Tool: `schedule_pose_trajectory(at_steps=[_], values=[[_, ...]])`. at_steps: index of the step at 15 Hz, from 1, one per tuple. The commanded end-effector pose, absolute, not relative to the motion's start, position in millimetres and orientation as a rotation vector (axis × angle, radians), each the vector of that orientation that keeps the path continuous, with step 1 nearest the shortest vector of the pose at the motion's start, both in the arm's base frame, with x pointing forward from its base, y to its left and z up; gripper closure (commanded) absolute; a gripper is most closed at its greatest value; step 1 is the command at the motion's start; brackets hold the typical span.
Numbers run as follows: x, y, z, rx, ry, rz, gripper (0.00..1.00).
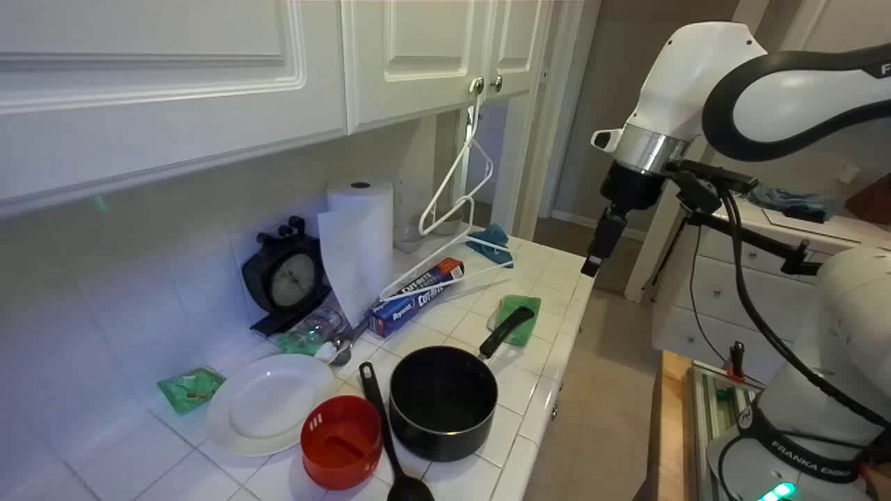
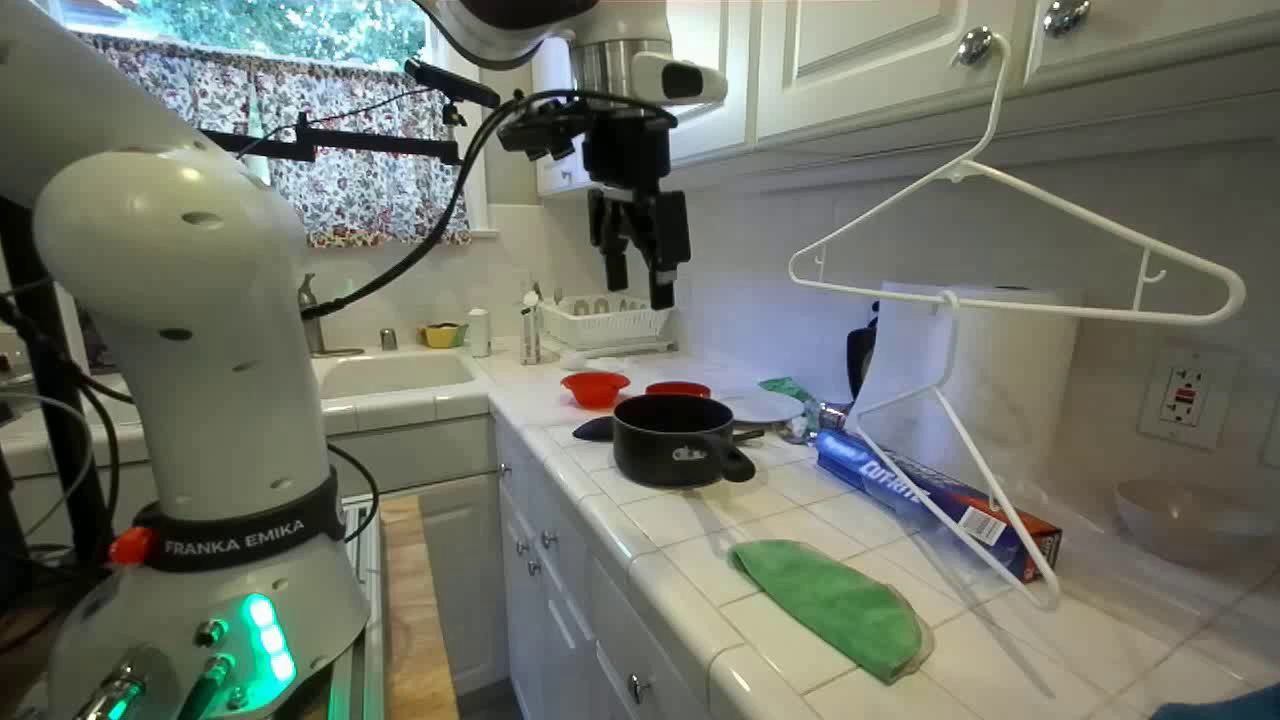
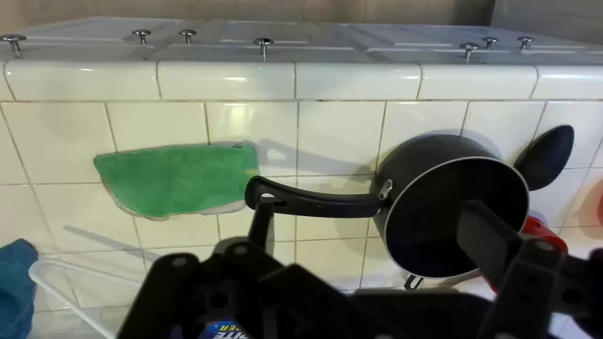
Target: Hang the green towel on the top hanger.
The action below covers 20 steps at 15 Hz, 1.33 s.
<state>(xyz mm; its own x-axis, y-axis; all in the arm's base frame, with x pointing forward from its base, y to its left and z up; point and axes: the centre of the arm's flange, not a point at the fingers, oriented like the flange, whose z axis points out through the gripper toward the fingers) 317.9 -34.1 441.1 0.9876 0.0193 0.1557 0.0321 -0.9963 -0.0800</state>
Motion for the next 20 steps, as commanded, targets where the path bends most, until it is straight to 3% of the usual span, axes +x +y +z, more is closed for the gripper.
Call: schedule_pose_trajectory(at_steps=[1, 5, 20], values=[[318.2, -34.1, 440.4, -3.050, -0.039, -0.234, 0.00], [318.7, -34.1, 438.8, -3.050, -0.039, -0.227, 0.00], [440.8, -122.4, 329.6, -2.842, 1.231, -0.174, 0.00]])
